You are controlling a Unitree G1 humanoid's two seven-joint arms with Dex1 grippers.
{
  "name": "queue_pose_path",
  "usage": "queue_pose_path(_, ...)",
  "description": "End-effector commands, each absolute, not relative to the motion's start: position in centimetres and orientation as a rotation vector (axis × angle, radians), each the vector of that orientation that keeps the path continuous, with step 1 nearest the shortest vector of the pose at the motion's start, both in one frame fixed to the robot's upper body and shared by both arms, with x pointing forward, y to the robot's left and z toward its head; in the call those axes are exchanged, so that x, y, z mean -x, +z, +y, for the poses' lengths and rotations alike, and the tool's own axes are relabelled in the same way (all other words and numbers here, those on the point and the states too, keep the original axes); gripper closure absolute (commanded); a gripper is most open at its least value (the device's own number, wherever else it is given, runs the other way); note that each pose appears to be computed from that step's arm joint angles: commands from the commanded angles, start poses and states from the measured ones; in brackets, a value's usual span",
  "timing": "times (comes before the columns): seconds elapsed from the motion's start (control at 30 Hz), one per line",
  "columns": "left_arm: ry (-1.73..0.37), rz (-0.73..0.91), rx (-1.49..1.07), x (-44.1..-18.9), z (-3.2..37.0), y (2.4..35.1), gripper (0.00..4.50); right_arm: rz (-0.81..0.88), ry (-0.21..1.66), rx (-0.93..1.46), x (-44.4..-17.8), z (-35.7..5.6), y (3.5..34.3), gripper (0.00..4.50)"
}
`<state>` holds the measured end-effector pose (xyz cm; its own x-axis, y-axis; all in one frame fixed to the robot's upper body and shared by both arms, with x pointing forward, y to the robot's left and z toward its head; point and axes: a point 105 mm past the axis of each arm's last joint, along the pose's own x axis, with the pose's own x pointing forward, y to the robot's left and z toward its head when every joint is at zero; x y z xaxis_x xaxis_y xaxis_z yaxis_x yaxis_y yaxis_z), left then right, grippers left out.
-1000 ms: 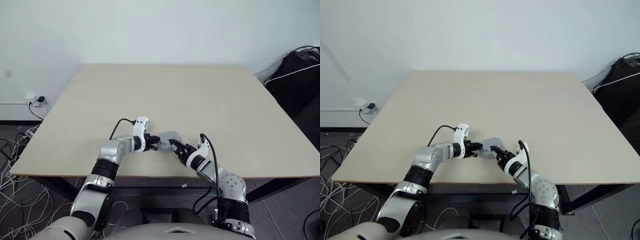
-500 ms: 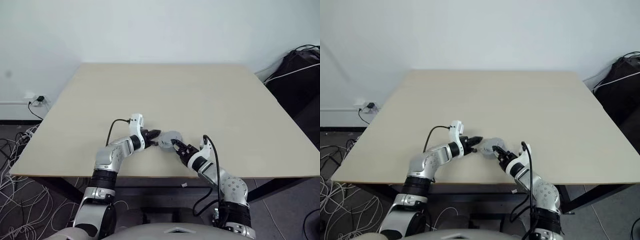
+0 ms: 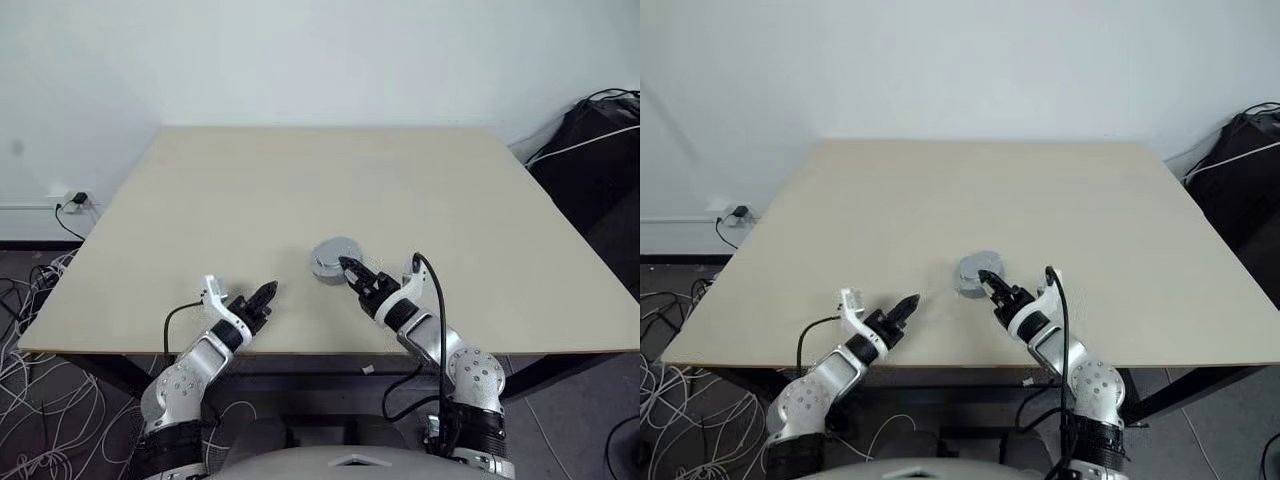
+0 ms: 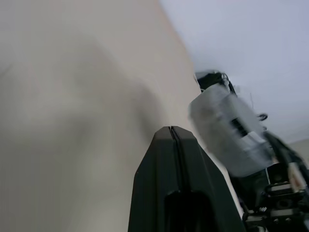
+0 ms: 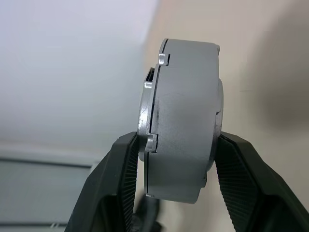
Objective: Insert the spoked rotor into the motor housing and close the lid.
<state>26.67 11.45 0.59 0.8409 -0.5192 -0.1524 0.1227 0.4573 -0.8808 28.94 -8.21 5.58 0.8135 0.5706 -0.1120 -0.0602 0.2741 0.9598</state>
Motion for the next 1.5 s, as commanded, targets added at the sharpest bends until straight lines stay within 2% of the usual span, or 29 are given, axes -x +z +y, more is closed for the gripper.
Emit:
queue_pose_path(0.03,-0.452,0.356,1.165,-26.4,11.0,2.4,3.93,0.37,0.606,-1.29,-29.5,-6.0,10.3,2.4)
queue_pose_path(0.43,-0.562,0.253,1.482,-24.5,10.8,4.2,0.03,0.417,0.64,-1.287,-29.2,-5.2,10.1,2.4)
queue_pose_path(0.77,-0.552,0.282,1.612,-23.8,9.1,3.6,0.03,0.526,0.716,-1.303,-27.5,-3.8,9.1,2.4)
queue_pose_path(1.5,-0.595,0.283,1.632,-24.0,8.4,4.8,0.03,0.674,0.792,-1.356,-25.6,-2.6,7.8,2.4)
